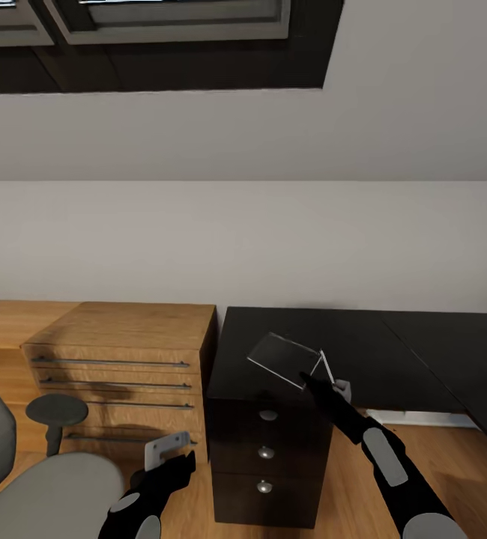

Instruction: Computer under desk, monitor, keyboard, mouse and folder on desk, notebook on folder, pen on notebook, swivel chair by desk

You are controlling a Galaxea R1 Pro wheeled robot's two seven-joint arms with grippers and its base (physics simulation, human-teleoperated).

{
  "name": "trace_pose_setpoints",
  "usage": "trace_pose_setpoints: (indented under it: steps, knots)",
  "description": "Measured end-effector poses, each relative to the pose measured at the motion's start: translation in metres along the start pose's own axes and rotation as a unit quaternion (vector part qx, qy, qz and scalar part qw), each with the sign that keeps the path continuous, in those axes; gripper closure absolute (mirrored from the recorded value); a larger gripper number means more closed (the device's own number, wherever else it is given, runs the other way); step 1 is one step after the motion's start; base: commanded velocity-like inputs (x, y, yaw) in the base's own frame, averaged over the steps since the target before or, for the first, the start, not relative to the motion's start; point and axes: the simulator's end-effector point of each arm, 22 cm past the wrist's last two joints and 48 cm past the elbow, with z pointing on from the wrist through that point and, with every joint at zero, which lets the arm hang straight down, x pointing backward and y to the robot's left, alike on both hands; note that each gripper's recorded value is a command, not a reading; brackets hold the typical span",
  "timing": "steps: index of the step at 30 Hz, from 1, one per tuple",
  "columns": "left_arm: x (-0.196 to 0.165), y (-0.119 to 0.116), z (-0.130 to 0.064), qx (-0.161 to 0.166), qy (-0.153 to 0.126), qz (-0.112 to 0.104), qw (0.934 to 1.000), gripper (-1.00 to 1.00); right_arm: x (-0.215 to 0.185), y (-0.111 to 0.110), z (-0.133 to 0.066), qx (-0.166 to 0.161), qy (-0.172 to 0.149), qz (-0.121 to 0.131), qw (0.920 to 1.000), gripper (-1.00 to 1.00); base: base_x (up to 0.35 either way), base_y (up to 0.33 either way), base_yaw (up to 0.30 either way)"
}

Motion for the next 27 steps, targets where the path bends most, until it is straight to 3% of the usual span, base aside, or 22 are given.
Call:
trace_pose_setpoints:
  steps: [3, 9, 20, 27]
  knots:
    - [-0.004, -0.001, -0.003, 0.0, 0.0, 0.0, 1.0, -1.0, -0.01, 0.021, -0.002, -0.016, -0.006, -0.018, 0.9997, 1.0, 0.0, 0.0, 0.0]
    - [-0.011, -0.004, -0.008, 0.001, 0.001, 0.0, 1.0, -1.0, -0.018, 0.036, -0.005, -0.021, -0.009, -0.029, 0.9993, 1.0, 0.0, 0.0, -0.054]
    - [-0.006, -0.003, -0.006, -0.001, 0.007, 0.002, 1.0, -1.0, -0.025, 0.033, -0.009, -0.017, -0.011, -0.036, 0.9991, 1.0, -0.003, 0.0, -0.263]
    - [-0.004, -0.004, -0.005, 0.0, 0.008, 0.004, 1.0, -1.0, -0.03, 0.031, -0.012, -0.014, -0.014, -0.038, 0.9991, 1.0, -0.227, -0.003, -0.294]
